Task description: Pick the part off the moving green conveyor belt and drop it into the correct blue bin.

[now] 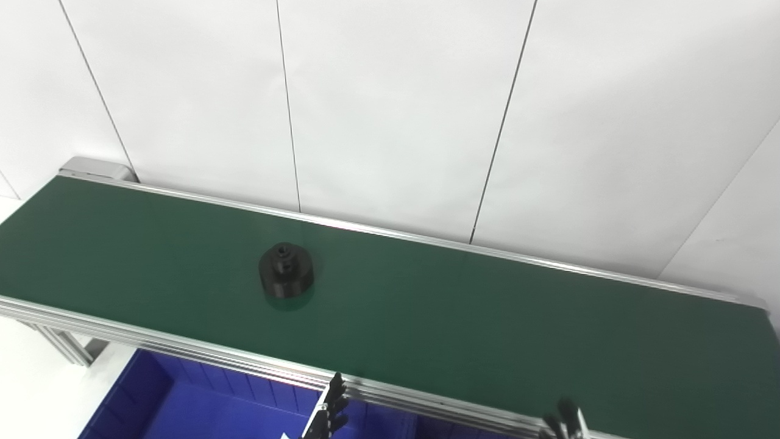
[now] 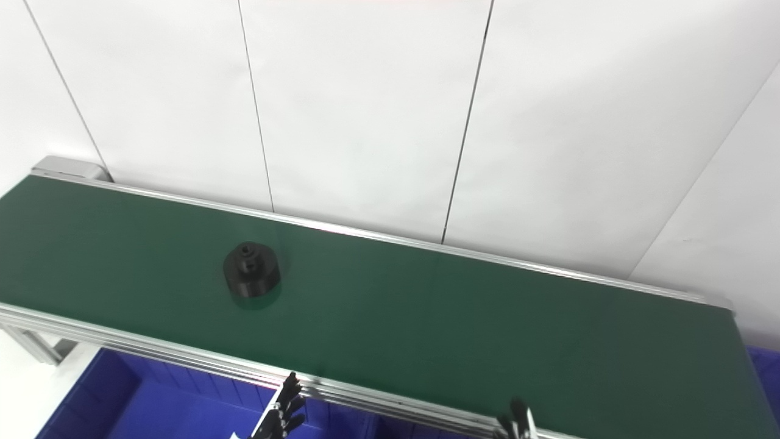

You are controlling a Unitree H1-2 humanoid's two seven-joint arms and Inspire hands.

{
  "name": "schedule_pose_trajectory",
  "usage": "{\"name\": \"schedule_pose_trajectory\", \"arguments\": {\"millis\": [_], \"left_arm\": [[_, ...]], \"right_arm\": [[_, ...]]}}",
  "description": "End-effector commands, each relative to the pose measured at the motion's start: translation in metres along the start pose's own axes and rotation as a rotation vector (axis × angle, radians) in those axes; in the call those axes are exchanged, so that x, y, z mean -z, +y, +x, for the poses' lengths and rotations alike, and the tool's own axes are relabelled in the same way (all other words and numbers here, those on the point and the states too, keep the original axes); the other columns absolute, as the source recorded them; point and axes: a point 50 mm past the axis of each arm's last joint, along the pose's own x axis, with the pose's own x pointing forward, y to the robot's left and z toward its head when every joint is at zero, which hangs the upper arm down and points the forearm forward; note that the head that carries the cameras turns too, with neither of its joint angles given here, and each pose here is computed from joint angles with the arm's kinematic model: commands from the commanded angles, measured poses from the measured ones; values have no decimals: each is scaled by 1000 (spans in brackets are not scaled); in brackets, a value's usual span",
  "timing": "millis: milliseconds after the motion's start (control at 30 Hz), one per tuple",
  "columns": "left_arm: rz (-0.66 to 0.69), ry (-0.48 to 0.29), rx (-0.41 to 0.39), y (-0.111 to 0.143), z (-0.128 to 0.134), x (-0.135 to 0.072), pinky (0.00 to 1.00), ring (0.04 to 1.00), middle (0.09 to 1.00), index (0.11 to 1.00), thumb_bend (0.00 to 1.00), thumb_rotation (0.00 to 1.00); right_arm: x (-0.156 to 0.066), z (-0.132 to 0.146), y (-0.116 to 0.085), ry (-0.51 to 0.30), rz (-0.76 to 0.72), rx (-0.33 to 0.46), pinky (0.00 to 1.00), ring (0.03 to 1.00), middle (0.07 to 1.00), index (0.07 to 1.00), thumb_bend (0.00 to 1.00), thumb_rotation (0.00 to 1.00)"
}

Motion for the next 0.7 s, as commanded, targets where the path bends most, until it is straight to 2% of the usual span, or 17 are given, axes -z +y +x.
{"name": "schedule_pose_trajectory", "arguments": {"millis": [0,133,300,467,533,667], "left_arm": [[-14,-78,-5,-2,7,-11,948,975,1000,1000,682,802],[-9,-79,-8,-3,11,-10,939,977,1000,1000,675,806],[-12,-78,-14,-2,11,-10,936,975,1000,1000,671,795],[-21,-76,-9,-2,14,-9,961,986,1000,1000,656,795],[-22,-76,-10,-2,15,-9,974,980,1000,1000,663,803],[-18,-75,-11,-4,16,-8,975,976,1000,1000,672,816]], "right_arm": [[-23,13,-4,-137,-60,12,835,913,960,973,877,711],[-46,40,-10,-238,-172,27,802,908,953,977,898,622],[-68,78,-11,-318,-229,25,828,913,945,975,951,551],[-89,130,-1,-399,-355,-15,770,905,952,968,916,548],[-99,154,7,-413,-394,-43,761,918,950,950,903,537],[-111,192,19,-365,-419,-112,771,918,971,951,935,496]]}}
